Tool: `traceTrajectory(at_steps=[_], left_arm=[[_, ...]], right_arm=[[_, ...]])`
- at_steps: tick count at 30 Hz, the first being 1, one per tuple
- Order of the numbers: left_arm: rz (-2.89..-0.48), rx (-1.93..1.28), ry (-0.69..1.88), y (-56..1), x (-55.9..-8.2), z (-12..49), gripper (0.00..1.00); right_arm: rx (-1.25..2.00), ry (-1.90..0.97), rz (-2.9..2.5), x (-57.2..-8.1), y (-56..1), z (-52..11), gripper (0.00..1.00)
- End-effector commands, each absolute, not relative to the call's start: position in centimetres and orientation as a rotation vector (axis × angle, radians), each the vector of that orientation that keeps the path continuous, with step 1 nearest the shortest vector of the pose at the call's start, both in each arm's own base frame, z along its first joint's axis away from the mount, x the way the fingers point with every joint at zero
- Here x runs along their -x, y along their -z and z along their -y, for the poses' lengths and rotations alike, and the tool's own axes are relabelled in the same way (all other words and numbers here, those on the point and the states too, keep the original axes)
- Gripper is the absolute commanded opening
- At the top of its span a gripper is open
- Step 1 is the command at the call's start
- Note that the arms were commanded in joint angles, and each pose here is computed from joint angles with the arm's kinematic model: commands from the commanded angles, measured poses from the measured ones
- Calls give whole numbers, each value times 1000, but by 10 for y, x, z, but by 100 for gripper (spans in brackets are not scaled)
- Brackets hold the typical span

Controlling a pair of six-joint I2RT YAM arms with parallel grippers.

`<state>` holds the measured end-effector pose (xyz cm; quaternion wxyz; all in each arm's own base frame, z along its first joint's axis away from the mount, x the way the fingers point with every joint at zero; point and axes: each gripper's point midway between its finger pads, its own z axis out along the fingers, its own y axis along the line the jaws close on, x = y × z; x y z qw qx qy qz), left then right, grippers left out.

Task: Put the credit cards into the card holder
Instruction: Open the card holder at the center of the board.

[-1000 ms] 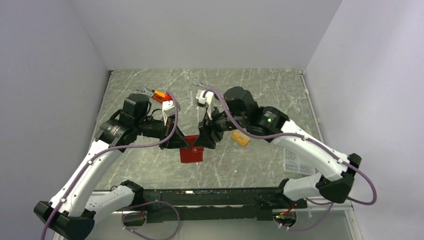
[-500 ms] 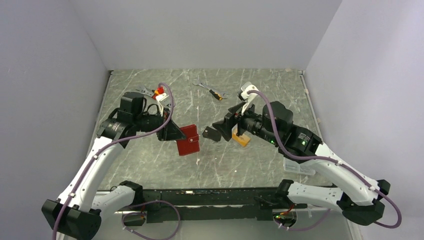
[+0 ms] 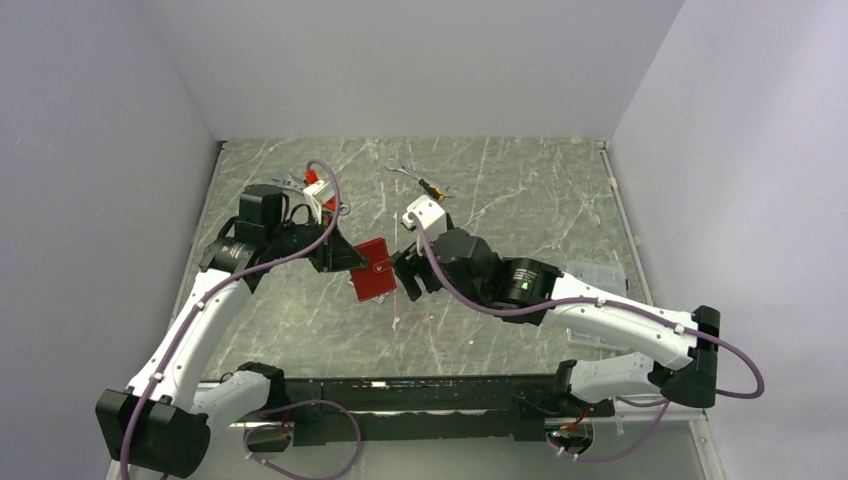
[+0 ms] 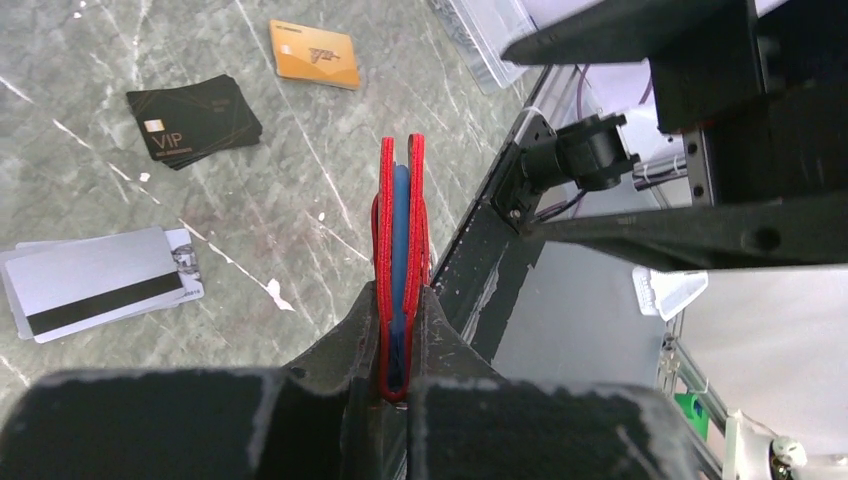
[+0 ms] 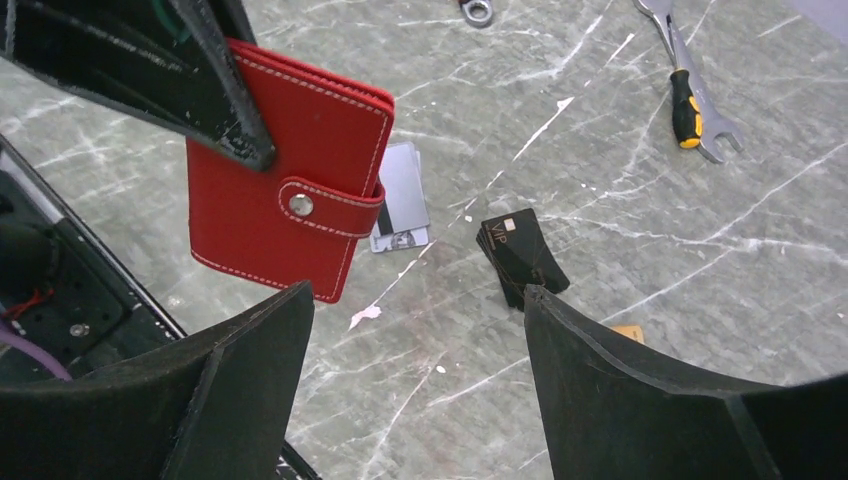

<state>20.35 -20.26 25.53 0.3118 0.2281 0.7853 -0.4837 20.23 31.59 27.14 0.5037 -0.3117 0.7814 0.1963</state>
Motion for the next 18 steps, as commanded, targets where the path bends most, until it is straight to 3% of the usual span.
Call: traceTrajectory(at_steps=[1, 18], left_arm=[[-2053, -577, 1319, -256, -210, 200, 0], [-2062, -466, 1363, -247, -205, 198, 0]], right_arm=[[678, -412, -1808, -213, -294, -319, 79], [769, -358, -1654, -177, -291, -356, 74]])
